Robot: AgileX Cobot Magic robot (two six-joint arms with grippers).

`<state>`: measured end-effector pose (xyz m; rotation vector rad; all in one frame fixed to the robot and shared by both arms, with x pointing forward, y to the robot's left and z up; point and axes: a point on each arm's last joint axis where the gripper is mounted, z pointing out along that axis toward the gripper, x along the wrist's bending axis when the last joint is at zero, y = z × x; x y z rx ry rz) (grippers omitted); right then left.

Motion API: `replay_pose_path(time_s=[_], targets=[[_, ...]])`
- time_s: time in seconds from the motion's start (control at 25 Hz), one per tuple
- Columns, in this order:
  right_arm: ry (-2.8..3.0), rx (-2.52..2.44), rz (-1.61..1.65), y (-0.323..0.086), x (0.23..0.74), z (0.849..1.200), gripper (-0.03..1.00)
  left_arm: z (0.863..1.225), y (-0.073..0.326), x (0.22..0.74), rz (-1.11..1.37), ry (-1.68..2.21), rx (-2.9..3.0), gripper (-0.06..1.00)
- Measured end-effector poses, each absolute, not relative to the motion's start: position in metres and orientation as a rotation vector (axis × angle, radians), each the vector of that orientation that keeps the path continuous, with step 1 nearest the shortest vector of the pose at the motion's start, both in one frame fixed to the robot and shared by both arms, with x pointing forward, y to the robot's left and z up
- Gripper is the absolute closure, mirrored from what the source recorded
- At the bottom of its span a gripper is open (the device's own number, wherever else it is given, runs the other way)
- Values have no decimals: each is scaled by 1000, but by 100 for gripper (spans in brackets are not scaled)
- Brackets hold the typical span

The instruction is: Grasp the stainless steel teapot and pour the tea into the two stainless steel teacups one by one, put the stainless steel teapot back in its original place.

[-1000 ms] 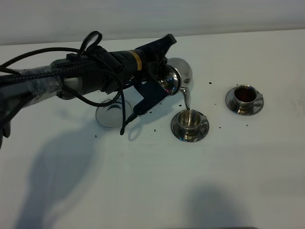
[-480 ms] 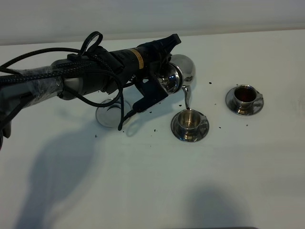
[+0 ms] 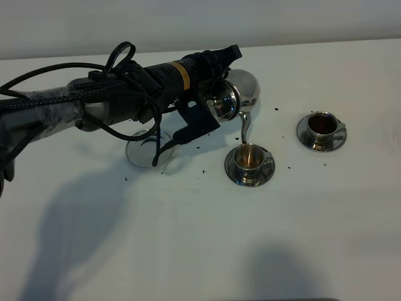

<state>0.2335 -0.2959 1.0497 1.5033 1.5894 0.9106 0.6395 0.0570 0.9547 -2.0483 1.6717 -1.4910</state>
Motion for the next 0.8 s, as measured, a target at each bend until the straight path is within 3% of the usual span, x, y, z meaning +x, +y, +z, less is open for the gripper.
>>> replay_pose_path(time_s=[0.8], targets=[[1589, 1503, 911, -296, 233, 1050, 66, 960, 53, 640, -1584, 1706, -1944, 72]])
